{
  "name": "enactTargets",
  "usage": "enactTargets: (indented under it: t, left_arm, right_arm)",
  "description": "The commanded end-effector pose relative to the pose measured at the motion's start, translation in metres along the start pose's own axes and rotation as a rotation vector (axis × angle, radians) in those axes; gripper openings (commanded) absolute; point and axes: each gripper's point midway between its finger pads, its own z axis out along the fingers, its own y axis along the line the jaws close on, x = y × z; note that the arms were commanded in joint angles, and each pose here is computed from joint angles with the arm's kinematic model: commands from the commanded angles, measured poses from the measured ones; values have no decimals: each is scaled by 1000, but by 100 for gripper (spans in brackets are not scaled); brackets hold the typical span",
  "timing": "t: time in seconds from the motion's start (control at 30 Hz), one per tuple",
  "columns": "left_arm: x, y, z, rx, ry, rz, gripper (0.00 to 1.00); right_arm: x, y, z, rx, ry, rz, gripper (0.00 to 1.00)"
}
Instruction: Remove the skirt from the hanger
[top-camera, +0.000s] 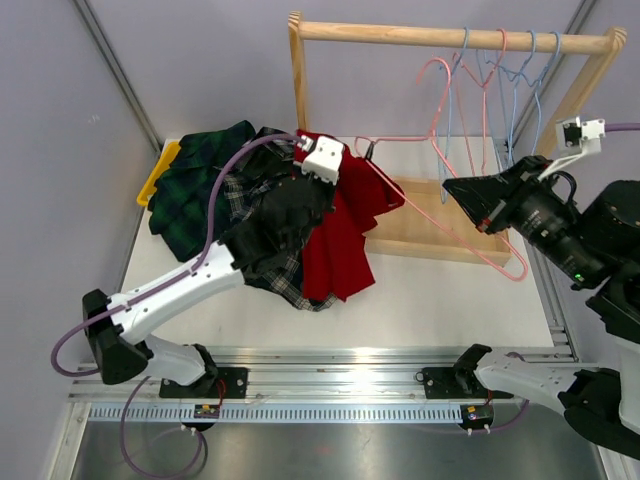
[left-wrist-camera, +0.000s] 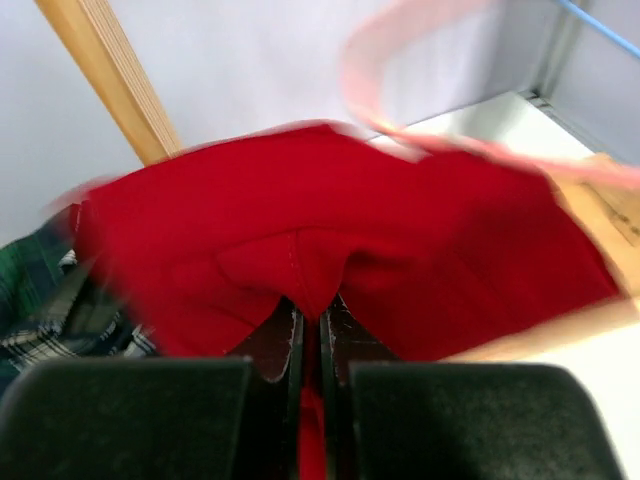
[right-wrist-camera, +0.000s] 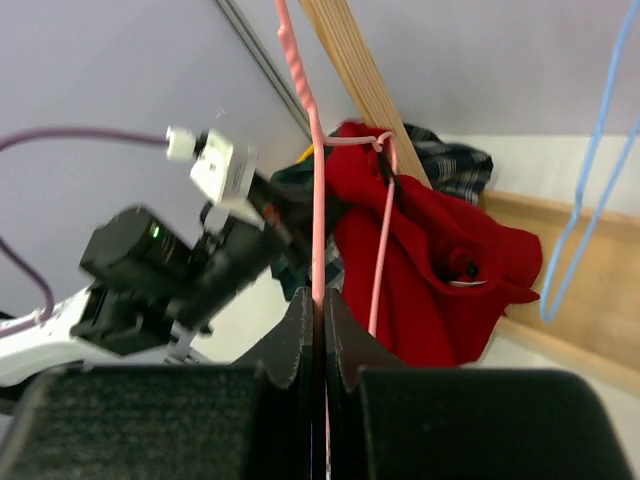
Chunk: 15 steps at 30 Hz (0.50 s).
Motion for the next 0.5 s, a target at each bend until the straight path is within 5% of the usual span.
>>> enactTargets:
  t: [0.0, 0.27, 0.47]
  left_arm:
    - [-67, 29, 11, -73, -144, -70, 0]
    - [-62, 146, 26, -406, -20, 10, 0]
    - [-26, 212, 20, -585, 87, 2, 0]
  right_arm:
    - [24, -15, -19, 87, 116, 84, 0]
    - [15, -35, -64, 210, 138, 79, 0]
    - [-17, -6, -83, 99, 98, 111, 0]
